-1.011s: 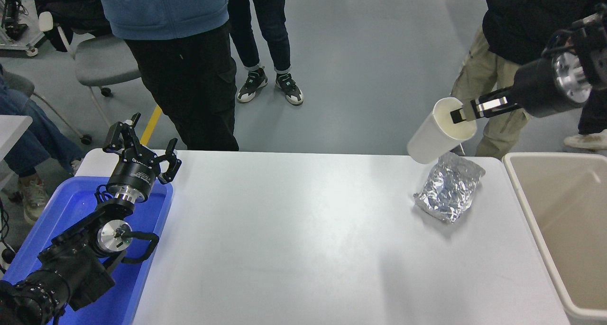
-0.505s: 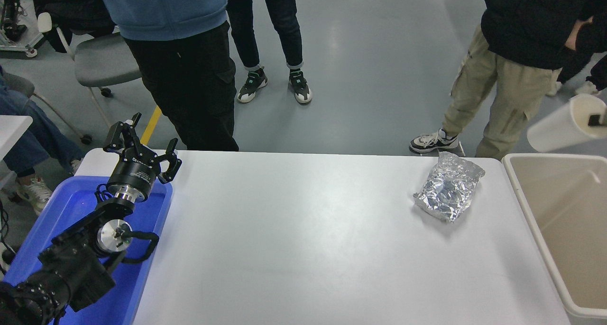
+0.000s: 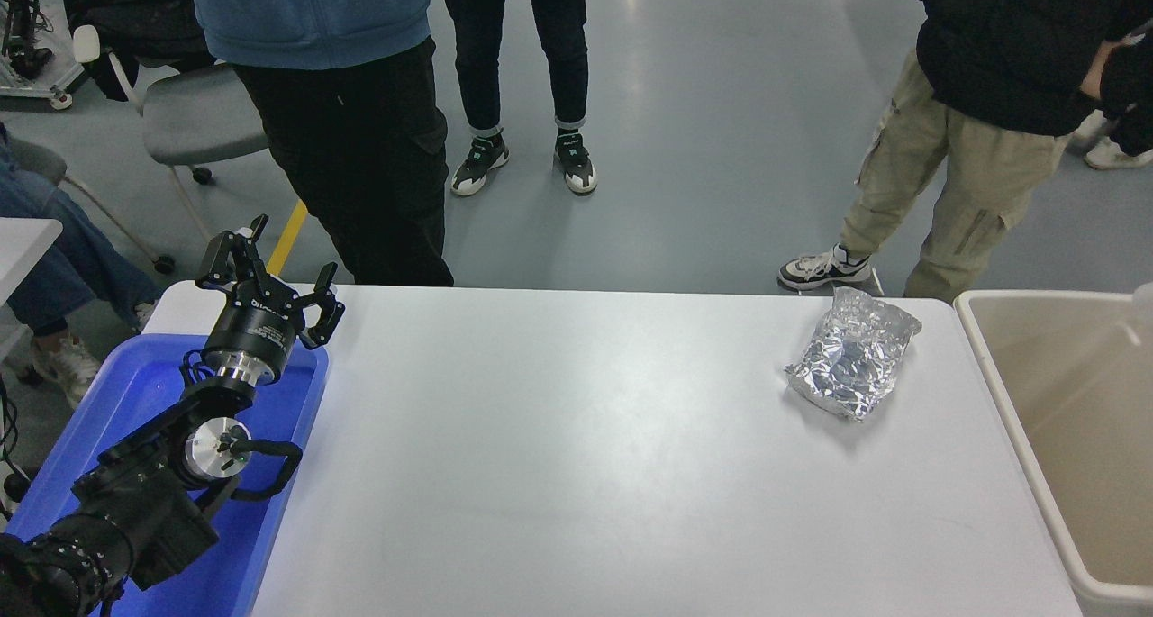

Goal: Dispose of the paper cup in the dustbin

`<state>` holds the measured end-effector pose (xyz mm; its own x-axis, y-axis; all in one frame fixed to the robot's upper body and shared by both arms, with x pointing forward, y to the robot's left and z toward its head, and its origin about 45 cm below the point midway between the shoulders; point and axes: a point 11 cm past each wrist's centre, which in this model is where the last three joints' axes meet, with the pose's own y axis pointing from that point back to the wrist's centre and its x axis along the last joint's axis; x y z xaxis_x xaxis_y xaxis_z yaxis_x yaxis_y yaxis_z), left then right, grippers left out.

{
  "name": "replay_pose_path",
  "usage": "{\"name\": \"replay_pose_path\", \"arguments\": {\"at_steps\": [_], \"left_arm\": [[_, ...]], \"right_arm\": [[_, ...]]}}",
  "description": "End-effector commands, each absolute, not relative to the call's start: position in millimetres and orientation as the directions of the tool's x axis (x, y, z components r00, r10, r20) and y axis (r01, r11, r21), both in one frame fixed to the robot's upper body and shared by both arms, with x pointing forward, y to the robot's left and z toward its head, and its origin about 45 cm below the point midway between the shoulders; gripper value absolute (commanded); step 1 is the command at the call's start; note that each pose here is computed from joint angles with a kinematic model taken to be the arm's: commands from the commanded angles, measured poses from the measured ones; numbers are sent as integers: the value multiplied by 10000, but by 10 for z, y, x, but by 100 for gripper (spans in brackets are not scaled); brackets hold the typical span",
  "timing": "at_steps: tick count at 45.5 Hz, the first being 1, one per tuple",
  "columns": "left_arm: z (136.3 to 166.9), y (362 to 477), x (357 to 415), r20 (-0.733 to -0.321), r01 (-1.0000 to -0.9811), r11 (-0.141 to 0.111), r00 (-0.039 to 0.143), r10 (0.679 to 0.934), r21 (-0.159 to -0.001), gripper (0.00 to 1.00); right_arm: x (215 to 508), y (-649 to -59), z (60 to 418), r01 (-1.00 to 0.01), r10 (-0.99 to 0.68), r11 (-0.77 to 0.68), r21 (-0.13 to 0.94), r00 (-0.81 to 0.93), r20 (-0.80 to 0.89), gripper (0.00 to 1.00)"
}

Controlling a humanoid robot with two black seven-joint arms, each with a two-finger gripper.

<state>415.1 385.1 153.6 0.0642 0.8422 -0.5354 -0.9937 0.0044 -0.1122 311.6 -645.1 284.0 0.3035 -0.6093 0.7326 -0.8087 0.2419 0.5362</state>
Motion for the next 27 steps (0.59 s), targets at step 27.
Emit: {"name": "replay_pose_path", "arguments": {"at_steps": [27], "left_arm": [[1535, 3850, 4150, -5360, -9936, 53, 652, 8417, -1125, 100]], "right_arm": [[2854, -6326, 1329, -6621, -7033, 5479, 5113, -336, 7101, 0]]}}
